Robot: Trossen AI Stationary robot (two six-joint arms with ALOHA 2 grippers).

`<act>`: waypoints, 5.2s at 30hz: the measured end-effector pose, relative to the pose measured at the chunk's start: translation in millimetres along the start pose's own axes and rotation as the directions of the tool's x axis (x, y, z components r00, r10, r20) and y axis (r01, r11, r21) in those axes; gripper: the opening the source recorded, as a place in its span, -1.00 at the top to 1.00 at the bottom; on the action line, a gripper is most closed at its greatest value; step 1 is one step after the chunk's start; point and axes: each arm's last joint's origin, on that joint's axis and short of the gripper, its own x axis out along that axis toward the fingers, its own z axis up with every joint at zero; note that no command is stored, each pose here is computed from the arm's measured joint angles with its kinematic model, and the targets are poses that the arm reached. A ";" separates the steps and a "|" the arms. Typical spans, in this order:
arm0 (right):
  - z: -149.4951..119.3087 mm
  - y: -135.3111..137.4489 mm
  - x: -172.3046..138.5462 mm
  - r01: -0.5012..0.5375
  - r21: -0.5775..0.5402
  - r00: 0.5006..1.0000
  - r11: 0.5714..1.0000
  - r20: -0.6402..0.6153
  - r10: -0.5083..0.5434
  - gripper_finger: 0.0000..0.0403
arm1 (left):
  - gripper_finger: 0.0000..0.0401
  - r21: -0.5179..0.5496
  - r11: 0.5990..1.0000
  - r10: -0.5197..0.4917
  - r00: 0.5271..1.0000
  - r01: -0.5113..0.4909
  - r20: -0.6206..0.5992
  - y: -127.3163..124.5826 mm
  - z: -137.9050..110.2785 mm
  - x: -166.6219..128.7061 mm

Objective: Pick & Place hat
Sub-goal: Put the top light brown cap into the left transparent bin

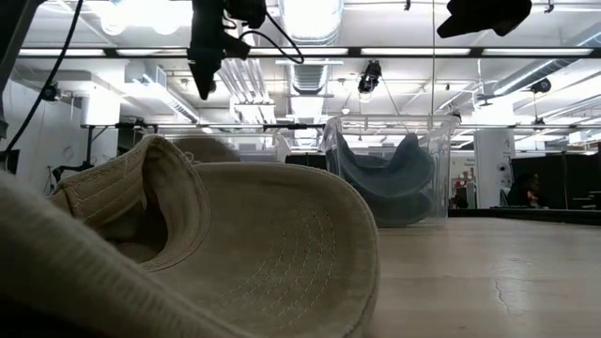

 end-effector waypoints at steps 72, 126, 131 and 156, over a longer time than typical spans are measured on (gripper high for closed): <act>-12.8 -2.3 3.7 -0.006 -0.100 0.999 0.995 -0.051 0.001 -0.16 | 0.31 -0.706 0.290 -0.545 0.718 0.646 0.433 -256.0 -87.0 84.0; -18.5 -3.2 6.0 0.001 -0.099 0.998 0.995 -0.057 -0.007 -0.16 | 0.98 -0.207 0.850 -0.341 0.804 0.485 0.486 -149.8 -78.3 -68.8; -21.6 -3.6 7.3 0.003 -0.101 0.998 0.995 -0.060 -0.009 -0.16 | 0.98 -0.143 0.951 -0.166 0.844 0.274 0.510 -123.5 -87.9 -91.0; -20.2 -2.7 7.7 0.002 -0.062 0.999 0.998 -0.043 -0.005 -0.16 | 0.98 0.152 0.950 0.191 0.893 -0.272 0.407 -44.3 -55.0 -81.0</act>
